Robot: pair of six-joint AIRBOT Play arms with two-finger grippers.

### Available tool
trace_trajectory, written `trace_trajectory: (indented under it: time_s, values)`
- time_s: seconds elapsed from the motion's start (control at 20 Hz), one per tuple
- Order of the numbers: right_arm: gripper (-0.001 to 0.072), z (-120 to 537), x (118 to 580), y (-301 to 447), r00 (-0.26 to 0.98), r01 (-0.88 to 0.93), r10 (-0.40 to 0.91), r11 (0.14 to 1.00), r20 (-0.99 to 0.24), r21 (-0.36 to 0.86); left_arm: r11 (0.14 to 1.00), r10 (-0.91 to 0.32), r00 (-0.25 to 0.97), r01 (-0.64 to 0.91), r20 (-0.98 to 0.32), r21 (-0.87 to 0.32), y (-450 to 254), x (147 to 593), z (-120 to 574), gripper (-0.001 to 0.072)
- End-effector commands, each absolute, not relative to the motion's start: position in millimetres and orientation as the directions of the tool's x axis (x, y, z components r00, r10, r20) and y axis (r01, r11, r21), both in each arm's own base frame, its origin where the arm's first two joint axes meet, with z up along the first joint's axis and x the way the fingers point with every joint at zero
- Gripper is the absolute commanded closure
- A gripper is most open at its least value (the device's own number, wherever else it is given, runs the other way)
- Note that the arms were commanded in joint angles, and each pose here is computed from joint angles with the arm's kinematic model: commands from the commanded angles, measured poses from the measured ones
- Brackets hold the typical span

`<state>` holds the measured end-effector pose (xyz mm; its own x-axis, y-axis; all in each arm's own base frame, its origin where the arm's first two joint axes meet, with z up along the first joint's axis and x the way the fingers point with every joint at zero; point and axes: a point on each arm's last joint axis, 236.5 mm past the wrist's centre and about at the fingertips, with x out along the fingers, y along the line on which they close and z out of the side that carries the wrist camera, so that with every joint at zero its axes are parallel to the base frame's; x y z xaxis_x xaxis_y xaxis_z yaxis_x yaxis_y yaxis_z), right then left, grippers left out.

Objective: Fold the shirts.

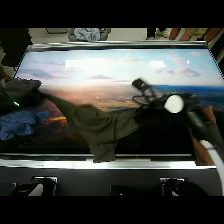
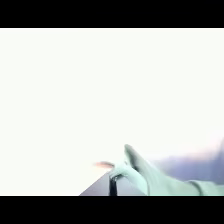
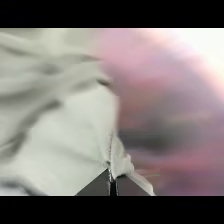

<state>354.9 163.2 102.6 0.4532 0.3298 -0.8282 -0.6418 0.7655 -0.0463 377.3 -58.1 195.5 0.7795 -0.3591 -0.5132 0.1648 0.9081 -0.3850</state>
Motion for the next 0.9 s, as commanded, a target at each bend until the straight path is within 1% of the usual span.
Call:
trace_trajectory:
  time_s: [0.0,0.05,0.1,0.15,0.2,0.35,0.45,0.55,0.65,0.75,0.85]
  values:
    - [0.0673,328.5,357.6,34.4,0.898,-0.209,-0.067,0.805,-0.435,-0.555,0.959,-0.222,0.967,0.193,-0.126,-0.208,-22.4,353.8,404.0,0.0682]
    - [0.0673,375.7,337.8,18.4,0.940,-0.120,-0.091,0.813,-0.328,-0.570,0.969,-0.193,0.981,0.189,-0.014,-0.160,-19.0,333.3,454.0,0.0682]
    - [0.0673,410.5,316.4,7.6,0.965,-0.060,-0.097,0.825,-0.245,-0.562,0.976,-0.172,0.983,0.179,0.068,-0.125,-17.2,314.3,489.0,0.0682]
    - [0.0673,435.9,295.9,0.3,0.979,-0.021,-0.093,0.838,-0.180,-0.545,0.981,-0.150,0.980,0.164,0.129,-0.105,-15.4,296.4,515.3,0.0682]
    - [0.0673,451.0,278.9,-5.7,0.986,0.004,-0.091,0.847,-0.137,-0.531,0.982,-0.130,0.977,0.150,0.167,-0.111,-13.1,284.0,530.5,0.0682]
    - [0.0673,463.3,249.0,-28.3,0.985,0.072,-0.143,0.847,-0.095,-0.527,0.984,-0.073,0.966,0.110,0.247,-0.139,-5.3,258.6,554.6,0.0682]
    - [0.0673,467.6,238.6,-40.4,0.980,0.114,-0.181,0.842,-0.078,-0.527,0.983,-0.064,0.954,0.110,0.294,-0.145,-6.4,247.2,566.2,0.0682]
    - [0.0673,468.7,234.6,-43.7,0.979,0.122,-0.189,0.841,-0.075,-0.527,0.983,-0.063,0.950,0.112,0.305,-0.146,-8.3,241.6,569.1,0.0682]
    - [0.0672,461.5,234.1,-45.4,0.975,0.114,-0.197,0.842,-0.105,-0.527,0.984,-0.062,0.950,0.110,0.306,-0.143,-8.3,240.7,569.2,0.0682]
    - [0.0672,440.8,232.5,-49.2,0.957,0.086,-0.217,0.846,-0.192,-0.526,0.987,-0.044,0.954,0.087,0.296,-0.136,-2.9,244.2,566.8,0.0682]
    - [0.0672,405.8,228.5,-53.6,0.908,0.033,-0.247,0.848,-0.340,-0.529,0.989,-0.025,0.962,0.063,0.271,-0.133,5.1,255.1,559.9,0.0682]
